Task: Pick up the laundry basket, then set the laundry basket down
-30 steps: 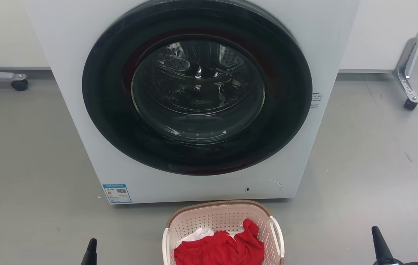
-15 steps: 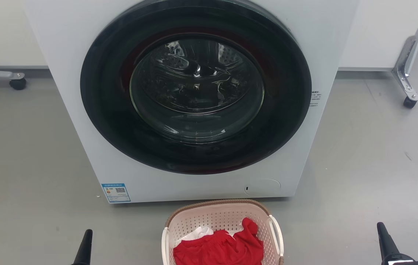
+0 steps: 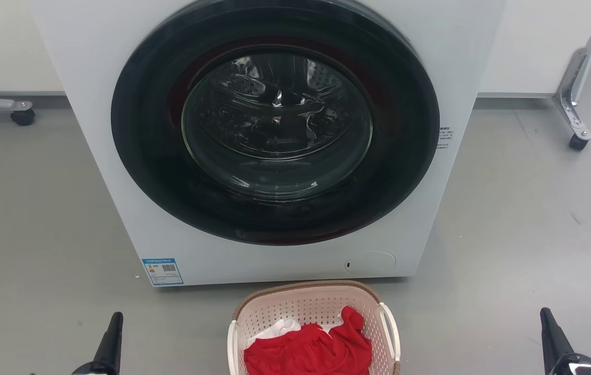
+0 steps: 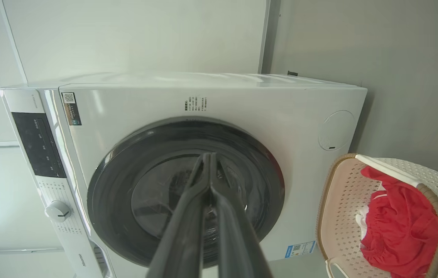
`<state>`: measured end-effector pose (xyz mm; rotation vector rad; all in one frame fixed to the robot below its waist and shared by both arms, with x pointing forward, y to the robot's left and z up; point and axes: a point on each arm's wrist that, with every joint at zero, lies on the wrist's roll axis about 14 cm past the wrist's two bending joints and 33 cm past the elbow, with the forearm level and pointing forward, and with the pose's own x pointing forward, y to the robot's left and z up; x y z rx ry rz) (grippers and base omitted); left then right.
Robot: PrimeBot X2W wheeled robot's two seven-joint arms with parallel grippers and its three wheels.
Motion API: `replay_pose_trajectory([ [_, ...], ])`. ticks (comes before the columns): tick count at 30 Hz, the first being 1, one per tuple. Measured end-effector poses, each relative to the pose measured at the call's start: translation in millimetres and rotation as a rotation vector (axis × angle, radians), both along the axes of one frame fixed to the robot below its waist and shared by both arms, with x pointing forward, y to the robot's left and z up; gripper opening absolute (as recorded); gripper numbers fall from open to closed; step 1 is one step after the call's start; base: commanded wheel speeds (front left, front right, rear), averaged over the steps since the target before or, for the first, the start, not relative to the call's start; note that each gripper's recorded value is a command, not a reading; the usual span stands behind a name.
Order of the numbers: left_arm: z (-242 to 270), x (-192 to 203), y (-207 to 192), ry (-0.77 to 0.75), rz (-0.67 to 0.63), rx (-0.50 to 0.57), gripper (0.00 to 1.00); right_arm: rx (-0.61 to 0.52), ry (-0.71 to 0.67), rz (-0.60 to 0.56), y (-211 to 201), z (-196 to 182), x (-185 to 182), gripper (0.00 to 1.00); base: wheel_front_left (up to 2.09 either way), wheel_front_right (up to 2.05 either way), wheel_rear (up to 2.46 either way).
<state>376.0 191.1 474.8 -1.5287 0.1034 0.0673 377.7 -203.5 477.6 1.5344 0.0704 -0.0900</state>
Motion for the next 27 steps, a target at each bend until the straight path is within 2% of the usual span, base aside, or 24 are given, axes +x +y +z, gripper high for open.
replay_pose_trajectory([
  [5,4.6,2.9,0.6,-0.02,0.005,-0.042,0.0,0.037,-0.017,-0.009,-1.7,4.1,2.9,0.0,0.0,0.0,0.0],
  [27,4.3,2.9,0.5,-0.019,0.006,-0.043,0.0,0.038,-0.019,-0.009,-1.5,4.5,3.0,0.0,0.0,0.0,0.0],
])
